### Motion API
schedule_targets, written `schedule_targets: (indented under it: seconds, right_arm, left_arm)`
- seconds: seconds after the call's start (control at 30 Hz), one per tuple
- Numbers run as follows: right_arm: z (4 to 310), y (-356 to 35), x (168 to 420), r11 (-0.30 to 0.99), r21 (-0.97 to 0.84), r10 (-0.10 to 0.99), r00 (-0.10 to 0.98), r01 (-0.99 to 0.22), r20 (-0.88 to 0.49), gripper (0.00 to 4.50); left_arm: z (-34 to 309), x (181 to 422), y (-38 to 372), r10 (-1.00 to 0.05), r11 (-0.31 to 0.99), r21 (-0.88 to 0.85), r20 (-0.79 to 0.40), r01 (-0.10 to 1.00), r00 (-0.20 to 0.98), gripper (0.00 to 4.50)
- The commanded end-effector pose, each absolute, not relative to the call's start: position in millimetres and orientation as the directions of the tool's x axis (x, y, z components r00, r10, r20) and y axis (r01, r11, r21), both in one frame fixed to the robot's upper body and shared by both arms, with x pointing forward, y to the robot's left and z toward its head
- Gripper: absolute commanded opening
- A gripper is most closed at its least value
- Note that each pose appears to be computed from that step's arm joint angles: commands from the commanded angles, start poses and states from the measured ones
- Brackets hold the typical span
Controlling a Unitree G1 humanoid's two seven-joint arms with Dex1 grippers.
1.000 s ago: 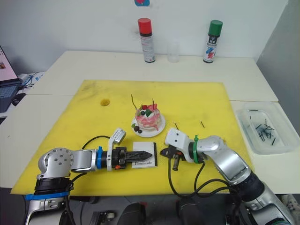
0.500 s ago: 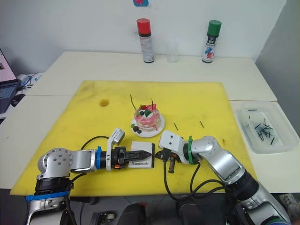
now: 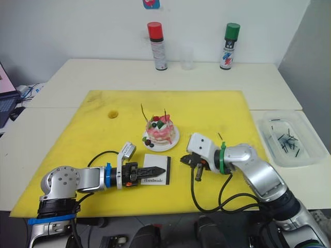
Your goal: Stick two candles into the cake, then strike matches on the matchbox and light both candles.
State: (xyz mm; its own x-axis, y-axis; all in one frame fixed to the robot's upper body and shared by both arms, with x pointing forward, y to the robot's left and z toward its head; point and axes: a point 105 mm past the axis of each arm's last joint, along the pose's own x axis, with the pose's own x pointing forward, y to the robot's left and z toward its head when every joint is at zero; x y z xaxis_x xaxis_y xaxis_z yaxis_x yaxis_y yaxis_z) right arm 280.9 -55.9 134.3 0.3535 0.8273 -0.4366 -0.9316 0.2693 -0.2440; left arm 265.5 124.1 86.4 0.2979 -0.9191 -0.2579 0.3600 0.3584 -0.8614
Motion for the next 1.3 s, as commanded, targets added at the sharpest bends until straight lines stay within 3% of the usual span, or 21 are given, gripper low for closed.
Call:
schedule_targets:
  seconds: [0.03, 0.07, 0.3, 0.47, 0.63, 0.83, 0.93, 1.1, 1.3]
  right_arm:
    - [152, -66, 285, 0.374, -0.299, 0.812, 0.466, -0.878, -0.352, 0.0]
    - [154, -70, 289, 0.415, -0.317, 0.798, 0.509, -0.853, -0.322, 0.0]
    - [152, -71, 308, 0.593, -0.357, 0.708, 0.678, -0.722, -0.197, 2.27]
    - [145, -68, 327, 0.727, -0.316, 0.611, 0.784, -0.609, -0.107, 2.27]
    - [127, -71, 340, 0.819, -0.212, 0.517, 0.846, -0.532, -0.127, 2.27]
    - [110, -62, 336, 0.852, -0.101, 0.49, 0.85, -0.514, -0.192, 2.27]
    - [105, -59, 335, 0.865, -0.062, 0.472, 0.851, -0.497, -0.231, 1.73]
    - [102, -60, 335, 0.889, -0.017, 0.439, 0.861, -0.458, -0.257, 0.04]
    - [120, -55, 331, 0.885, 0.1, 0.465, 0.86, -0.454, -0.212, 0.04]
  left_arm:
    - [74, 261, 135, -0.901, 0.39, -0.871, -0.293, 0.3, 0.32, 0.03]
    - [78, 260, 133, -0.908, 0.374, -0.875, -0.277, 0.307, 0.316, 0.03]
    - [96, 249, 132, -0.933, 0.304, -0.887, -0.204, 0.346, 0.297, 0.0]
    - [102, 248, 136, -0.925, 0.307, -0.882, -0.189, 0.357, 0.329, 0.0]
    - [106, 247, 132, -0.925, 0.306, -0.878, -0.183, 0.368, 0.333, 0.0]
    - [107, 249, 129, -0.921, 0.31, -0.876, -0.181, 0.369, 0.344, 0.0]
    - [105, 249, 131, -0.917, 0.319, -0.877, -0.19, 0.36, 0.351, 0.0]
    - [101, 248, 135, -0.909, 0.342, -0.874, -0.213, 0.346, 0.359, 0.0]
    - [102, 249, 138, -0.904, 0.344, -0.872, -0.206, 0.349, 0.375, 0.0]
